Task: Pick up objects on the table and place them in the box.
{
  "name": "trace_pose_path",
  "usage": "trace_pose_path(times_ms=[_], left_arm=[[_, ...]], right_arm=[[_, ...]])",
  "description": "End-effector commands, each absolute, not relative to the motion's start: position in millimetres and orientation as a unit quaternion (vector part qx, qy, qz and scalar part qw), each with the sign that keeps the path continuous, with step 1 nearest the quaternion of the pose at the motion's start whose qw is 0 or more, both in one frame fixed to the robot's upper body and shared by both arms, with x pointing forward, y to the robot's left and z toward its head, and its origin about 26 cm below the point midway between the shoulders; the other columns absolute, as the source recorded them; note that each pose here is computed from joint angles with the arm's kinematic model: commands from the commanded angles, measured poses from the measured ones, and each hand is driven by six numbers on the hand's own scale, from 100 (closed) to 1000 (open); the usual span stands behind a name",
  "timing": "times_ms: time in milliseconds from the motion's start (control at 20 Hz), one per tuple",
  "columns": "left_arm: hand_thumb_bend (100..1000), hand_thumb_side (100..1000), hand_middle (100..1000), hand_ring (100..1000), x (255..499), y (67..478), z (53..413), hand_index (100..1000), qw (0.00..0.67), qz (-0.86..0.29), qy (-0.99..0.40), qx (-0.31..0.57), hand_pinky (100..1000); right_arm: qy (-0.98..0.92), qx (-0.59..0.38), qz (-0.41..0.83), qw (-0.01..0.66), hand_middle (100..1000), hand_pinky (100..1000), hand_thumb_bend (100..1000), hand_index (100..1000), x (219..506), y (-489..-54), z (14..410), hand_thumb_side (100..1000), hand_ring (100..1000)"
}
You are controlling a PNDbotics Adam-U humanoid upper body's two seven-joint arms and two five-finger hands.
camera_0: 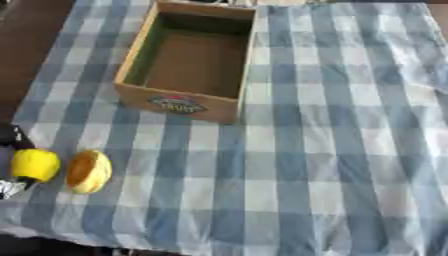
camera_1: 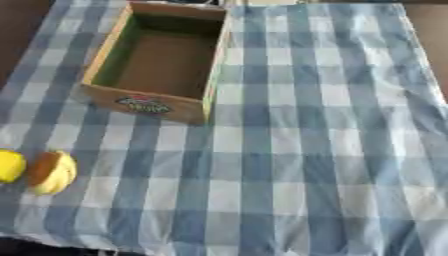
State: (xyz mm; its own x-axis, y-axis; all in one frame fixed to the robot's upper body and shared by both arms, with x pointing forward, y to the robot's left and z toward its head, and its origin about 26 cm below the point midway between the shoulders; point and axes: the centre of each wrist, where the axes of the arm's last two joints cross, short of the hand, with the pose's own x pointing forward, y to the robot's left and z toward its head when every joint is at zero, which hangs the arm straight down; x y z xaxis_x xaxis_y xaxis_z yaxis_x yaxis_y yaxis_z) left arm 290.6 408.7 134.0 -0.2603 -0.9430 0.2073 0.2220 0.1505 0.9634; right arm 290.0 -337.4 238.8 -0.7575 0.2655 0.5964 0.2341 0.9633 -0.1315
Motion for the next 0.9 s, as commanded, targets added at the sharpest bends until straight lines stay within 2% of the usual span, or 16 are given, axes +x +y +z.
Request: trace_pose_path(times_ms=[50,250,500,700,900], left_arm=[[273,100,525,600,291.6,411.3,146.8,541,0.499,-0.554,-0.571,0.343,685],[256,100,511,585,291.2,397.4,172.6,521,0.453,-0.545,-0.604,0.364,667],[269,100,517,588,289.7,358.8,236.3,523,0.346,-0.547,-0.657,0.387,679],[285,100,528,596,289.3,324.7,281.8,536,0.268,-0.559,-0.690,0.374,686],[261,100,528,597,294.3,294.0,314.1,537,0.215,-0.559,-0.719,0.353,683]], right_arm=[[-0.941,-0.133,0.031,0.310,572,763,100,716,287.3,-336.6,246.8,599,777],[-0.941,-0.135,0.031,0.309,573,764,100,717,287.1,-337.0,246.8,598,778],[-0.941,-0.137,0.035,0.307,574,765,100,718,286.8,-337.9,248.2,592,778],[-0.941,-0.135,0.040,0.308,574,765,100,718,287.2,-336.7,248.6,596,779],[-0.941,-0.131,0.044,0.309,574,765,100,718,287.6,-335.6,248.9,597,779]])
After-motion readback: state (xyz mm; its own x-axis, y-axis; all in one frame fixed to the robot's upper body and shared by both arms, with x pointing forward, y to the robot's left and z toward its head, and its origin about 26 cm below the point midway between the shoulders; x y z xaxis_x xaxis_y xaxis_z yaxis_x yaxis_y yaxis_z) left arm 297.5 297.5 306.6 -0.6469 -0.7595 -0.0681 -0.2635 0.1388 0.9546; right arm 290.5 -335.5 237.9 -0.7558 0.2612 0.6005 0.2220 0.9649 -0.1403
